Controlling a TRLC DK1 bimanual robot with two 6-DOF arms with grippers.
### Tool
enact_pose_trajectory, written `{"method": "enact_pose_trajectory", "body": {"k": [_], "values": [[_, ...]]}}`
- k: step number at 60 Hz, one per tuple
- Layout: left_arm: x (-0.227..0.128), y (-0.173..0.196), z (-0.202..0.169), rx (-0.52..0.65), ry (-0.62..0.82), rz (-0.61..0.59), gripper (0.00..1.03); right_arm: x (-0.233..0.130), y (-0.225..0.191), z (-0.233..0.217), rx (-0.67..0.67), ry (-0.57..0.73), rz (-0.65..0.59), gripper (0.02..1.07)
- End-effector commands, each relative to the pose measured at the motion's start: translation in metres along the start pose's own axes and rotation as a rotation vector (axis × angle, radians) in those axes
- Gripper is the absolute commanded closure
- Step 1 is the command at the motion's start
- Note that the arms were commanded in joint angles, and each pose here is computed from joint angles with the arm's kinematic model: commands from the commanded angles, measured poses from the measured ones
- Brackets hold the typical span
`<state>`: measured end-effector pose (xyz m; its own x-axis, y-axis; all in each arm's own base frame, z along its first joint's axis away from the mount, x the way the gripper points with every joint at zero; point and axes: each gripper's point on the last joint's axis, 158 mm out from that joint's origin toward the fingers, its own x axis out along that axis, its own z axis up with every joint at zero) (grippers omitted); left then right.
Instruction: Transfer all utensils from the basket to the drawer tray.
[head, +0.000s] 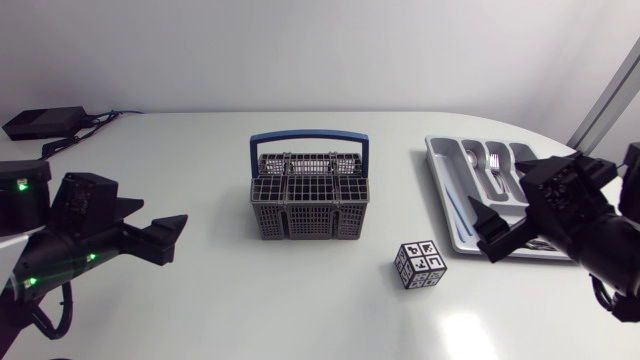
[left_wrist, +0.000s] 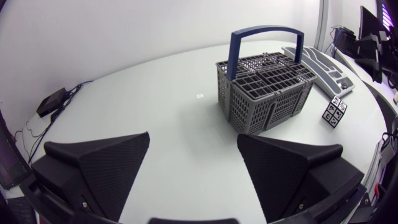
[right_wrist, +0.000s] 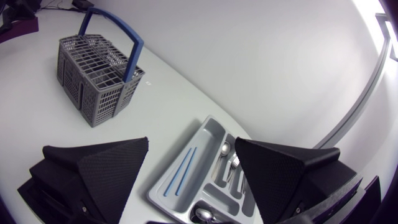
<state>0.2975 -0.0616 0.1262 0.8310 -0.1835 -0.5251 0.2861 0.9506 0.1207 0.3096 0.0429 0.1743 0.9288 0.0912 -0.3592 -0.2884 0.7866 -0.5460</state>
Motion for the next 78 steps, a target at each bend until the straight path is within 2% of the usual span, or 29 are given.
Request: {"method": "enact_pose_trajectory", "body": {"k": [1, 16, 33, 68, 78], "values": [[-0.002, 0.007, -0.011, -0.034, -0.001, 0.029, 0.05, -0.006, -0.006, -0.013, 0.050, 0.011, -0.036, 0.07], [-0.015, 0.020, -0.014, -0.067, -0.062, 0.081, 0.05, -0.026, -0.041, -0.020, 0.137, -0.054, -0.183, 0.07], [-0.026, 0.032, -0.021, -0.083, -0.103, 0.133, 0.05, -0.038, -0.031, -0.031, 0.297, -0.117, -0.198, 0.07], [-0.045, 0.040, -0.028, -0.172, -0.337, 0.202, 0.06, -0.046, -0.006, -0.059, 0.635, -0.264, -0.200, 0.07], [-0.047, 0.043, -0.030, -0.193, -0.399, 0.217, 0.06, -0.046, -0.006, -0.059, 0.642, -0.267, -0.200, 0.07]]}}
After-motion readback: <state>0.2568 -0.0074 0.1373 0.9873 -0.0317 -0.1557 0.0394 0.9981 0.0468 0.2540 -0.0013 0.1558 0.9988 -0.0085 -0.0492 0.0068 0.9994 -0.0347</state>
